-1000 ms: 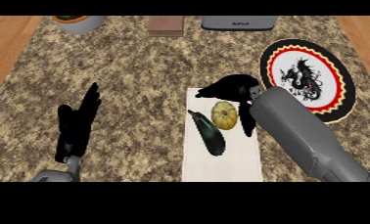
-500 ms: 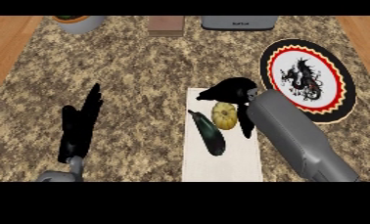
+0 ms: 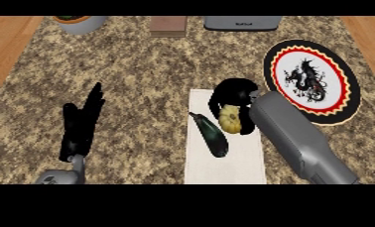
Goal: Pick the squash from the placemat and place it in the plate
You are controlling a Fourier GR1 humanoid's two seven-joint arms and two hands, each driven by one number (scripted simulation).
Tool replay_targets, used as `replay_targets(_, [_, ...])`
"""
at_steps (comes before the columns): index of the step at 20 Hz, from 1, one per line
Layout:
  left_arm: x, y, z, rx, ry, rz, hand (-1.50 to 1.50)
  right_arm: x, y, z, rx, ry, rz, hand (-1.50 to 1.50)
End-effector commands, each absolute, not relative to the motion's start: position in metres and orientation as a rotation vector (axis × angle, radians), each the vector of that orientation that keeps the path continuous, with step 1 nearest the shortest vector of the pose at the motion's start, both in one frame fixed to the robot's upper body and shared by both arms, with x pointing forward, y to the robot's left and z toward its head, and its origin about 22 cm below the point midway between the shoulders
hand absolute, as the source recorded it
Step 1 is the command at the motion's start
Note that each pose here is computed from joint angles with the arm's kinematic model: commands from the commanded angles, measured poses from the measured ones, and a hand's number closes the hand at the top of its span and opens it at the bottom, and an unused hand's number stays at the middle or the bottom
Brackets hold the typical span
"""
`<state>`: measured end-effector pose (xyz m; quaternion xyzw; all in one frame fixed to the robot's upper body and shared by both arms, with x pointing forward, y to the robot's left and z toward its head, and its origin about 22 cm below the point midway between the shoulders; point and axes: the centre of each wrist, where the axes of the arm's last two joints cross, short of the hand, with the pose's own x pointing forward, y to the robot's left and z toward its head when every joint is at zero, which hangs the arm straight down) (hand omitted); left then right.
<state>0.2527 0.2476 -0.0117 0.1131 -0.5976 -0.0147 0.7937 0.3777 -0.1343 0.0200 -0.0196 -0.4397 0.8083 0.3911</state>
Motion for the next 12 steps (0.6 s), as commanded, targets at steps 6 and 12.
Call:
replay_targets(6, [0.242, 0.254, -0.015, 0.246, -1.285, -0.033, 0.0, 0.386, -0.147, 0.03, -0.365, -1.345, 1.801, 1.5])
replay_targets(12, [0.245, 0.264, -0.013, 0.263, -1.256, 0.009, 0.0, 0.387, -0.178, 0.036, -0.746, -1.375, 1.159, 1.5])
